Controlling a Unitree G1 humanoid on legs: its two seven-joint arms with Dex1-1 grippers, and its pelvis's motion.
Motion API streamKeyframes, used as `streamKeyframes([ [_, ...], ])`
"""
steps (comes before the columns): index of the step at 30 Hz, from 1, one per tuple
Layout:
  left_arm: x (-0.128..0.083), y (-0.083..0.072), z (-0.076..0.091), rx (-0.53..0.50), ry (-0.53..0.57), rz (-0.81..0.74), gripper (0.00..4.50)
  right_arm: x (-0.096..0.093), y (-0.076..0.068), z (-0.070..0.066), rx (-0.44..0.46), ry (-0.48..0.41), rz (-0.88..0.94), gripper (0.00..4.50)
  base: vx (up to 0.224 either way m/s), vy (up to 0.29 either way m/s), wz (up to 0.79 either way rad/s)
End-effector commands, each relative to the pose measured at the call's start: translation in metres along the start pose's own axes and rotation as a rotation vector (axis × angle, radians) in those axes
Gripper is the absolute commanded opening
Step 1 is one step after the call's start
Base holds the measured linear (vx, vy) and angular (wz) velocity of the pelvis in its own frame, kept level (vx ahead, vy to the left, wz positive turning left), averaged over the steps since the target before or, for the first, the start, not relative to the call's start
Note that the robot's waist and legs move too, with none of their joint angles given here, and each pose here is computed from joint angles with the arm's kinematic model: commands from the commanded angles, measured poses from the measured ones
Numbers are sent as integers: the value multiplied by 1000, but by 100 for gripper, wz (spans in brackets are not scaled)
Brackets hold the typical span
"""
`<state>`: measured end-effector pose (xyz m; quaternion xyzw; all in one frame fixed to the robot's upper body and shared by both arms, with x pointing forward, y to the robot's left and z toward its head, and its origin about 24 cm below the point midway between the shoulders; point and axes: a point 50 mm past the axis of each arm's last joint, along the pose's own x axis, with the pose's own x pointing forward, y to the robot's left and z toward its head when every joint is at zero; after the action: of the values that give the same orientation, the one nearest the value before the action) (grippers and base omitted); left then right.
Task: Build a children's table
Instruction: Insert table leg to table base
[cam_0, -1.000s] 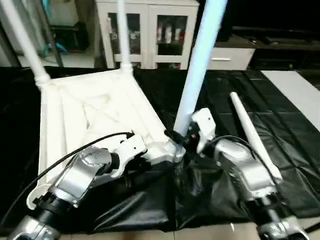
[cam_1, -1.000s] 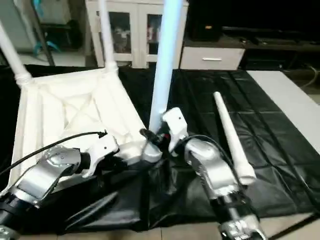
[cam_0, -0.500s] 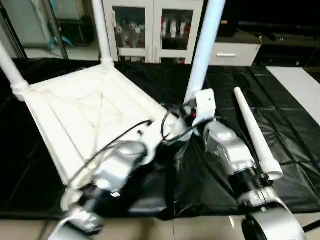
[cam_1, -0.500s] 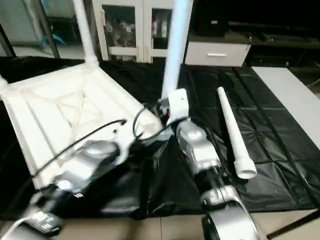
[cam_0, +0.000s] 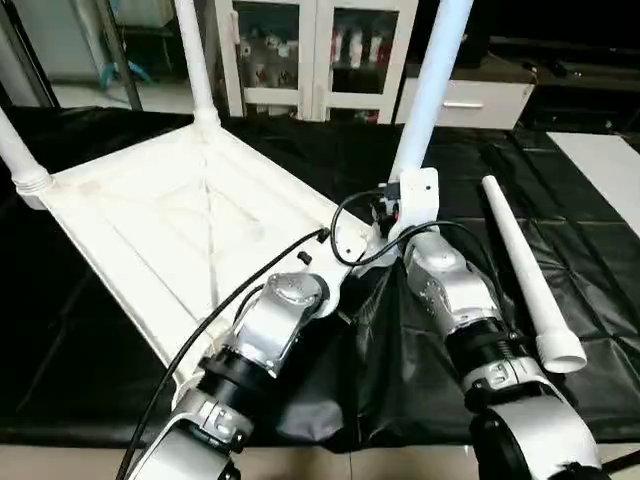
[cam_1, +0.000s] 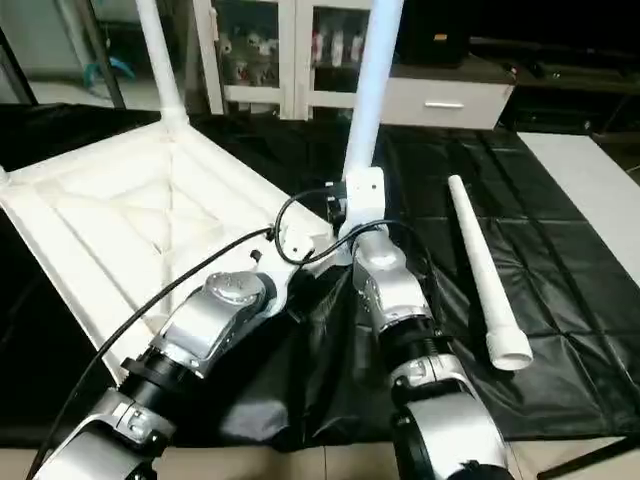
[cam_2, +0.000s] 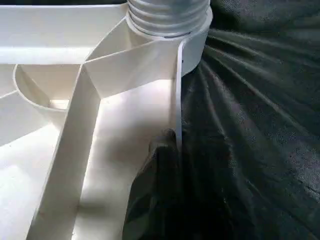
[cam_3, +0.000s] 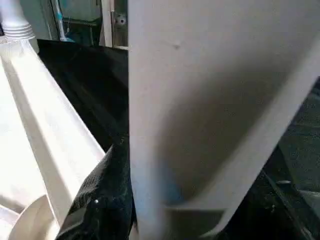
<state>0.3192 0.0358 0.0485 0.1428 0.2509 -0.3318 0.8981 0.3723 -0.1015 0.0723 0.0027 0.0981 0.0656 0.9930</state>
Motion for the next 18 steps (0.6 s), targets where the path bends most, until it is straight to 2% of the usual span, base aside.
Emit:
streamKeyframes([
  [1,-2,2,14,-1,-112,6,0,-7,-6,-48,13,198,-29,184,0,0,0],
  [3,-2,2,13,1,-112,2,0,-6,-6,-46,11,183,-28,184,0,0,0],
  [5,-2,3,13,14,-115,-1,0,-5,-4,-41,36,153,14,254,0,0,0],
  [9,-6,7,11,36,-115,-18,0,-6,-3,-28,33,99,72,267,0,0,0],
  [10,-6,8,10,41,-115,-24,0,-6,-3,-26,32,92,83,293,0,0,0],
  [13,-11,13,9,83,-113,-42,0,-10,-8,-14,29,54,151,314,0,0,0],
  [18,-14,15,7,93,-116,-56,0,-13,-13,-9,13,38,183,351,0,0,0],
])
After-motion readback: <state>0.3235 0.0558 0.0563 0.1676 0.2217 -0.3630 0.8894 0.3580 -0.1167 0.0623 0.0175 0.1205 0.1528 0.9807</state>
